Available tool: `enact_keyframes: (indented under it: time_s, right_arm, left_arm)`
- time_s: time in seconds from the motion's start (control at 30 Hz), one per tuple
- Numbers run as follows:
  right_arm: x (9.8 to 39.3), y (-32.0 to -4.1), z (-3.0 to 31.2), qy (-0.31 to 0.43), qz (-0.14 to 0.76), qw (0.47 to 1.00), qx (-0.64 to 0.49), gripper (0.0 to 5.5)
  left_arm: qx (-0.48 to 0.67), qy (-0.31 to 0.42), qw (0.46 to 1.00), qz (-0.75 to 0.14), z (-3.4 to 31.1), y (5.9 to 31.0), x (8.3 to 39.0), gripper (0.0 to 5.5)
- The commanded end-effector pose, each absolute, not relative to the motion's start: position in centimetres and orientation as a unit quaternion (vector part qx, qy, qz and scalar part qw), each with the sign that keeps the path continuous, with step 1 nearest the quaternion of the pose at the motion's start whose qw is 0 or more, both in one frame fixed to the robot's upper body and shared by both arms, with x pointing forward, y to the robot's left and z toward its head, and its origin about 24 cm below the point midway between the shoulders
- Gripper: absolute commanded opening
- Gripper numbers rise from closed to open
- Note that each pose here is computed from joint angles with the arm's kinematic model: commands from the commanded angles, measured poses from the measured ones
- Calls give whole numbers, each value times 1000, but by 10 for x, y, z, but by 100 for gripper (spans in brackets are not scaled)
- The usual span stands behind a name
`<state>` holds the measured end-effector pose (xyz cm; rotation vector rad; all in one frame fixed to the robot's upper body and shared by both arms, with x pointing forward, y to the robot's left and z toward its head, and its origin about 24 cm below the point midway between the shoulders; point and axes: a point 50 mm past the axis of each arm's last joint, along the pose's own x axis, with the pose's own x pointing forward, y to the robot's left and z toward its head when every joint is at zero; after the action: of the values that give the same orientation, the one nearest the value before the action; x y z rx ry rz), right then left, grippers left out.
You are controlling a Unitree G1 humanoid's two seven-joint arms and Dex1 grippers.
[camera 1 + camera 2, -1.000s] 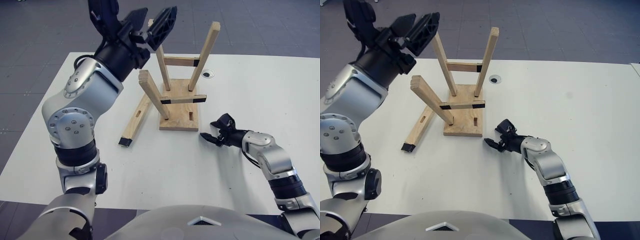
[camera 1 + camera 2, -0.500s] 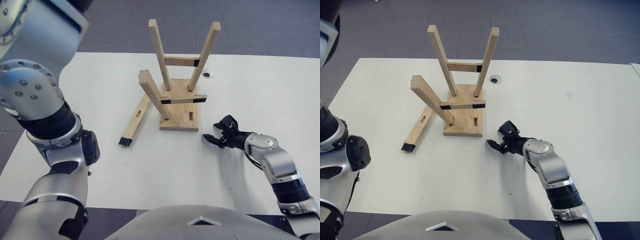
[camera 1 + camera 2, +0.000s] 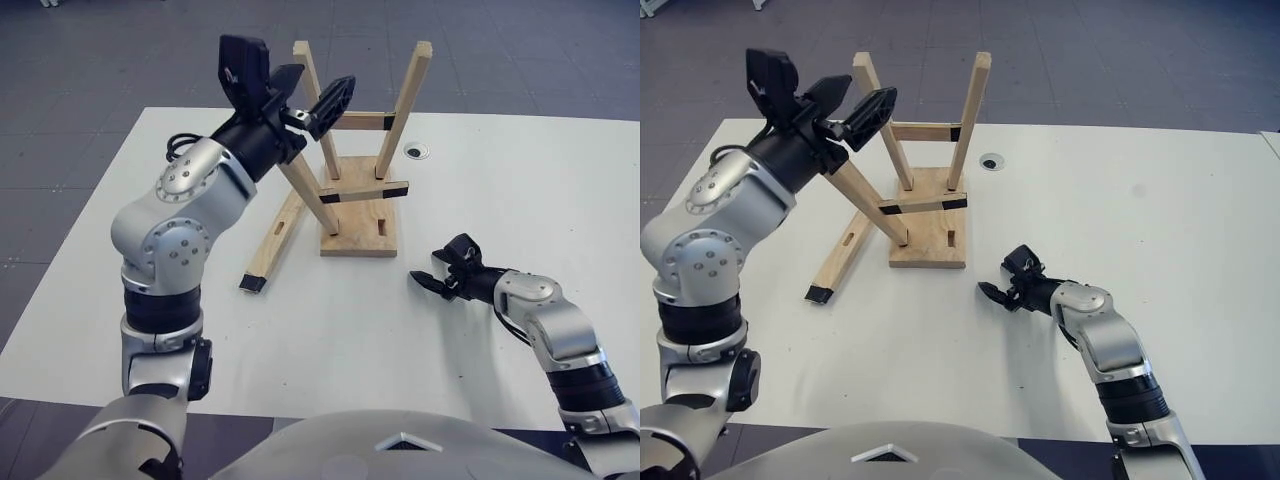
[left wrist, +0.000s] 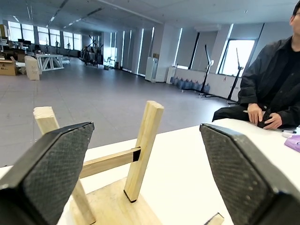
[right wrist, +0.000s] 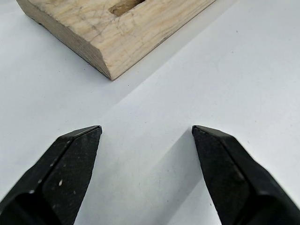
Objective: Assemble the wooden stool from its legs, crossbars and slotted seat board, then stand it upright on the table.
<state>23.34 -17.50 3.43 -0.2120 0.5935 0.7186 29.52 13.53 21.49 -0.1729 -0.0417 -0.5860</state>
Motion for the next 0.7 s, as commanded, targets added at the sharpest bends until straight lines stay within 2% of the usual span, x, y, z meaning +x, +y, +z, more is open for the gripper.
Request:
enact_keyframes:
  time_s: [0.03,0.1,0.17,0.23,0.3,0.37,0.47,0.53,0.7]
  right_arm:
    - [227,-181,19,331,331,878,-101,355]
    - [229,-181,20,329,329,879,-100,355]
    - [231,-182,22,323,324,884,-96,355]
    - [236,-185,28,309,300,899,-78,355]
    - [239,-189,36,290,275,915,-51,355]
    - [242,-190,49,260,258,930,-23,355]
    - [252,-188,71,190,213,958,10,355]
    - [257,-186,73,160,179,971,9,355]
    - [259,-181,73,134,144,980,-2,355]
  left_arm:
    - [-75,-132,943,-298,278,142,293,418]
    - [-84,-194,932,-295,306,150,284,418]
    - [-82,-232,932,-265,319,167,274,418]
    - [-59,-186,960,-203,291,199,267,418]
    - [-48,-97,985,-135,239,231,257,418]
    - [-28,-8,995,-94,182,249,238,418]
    - [-9,106,992,-61,105,248,208,452]
    - [7,136,988,-72,72,235,197,435]
    - [70,140,982,-106,39,212,186,355]
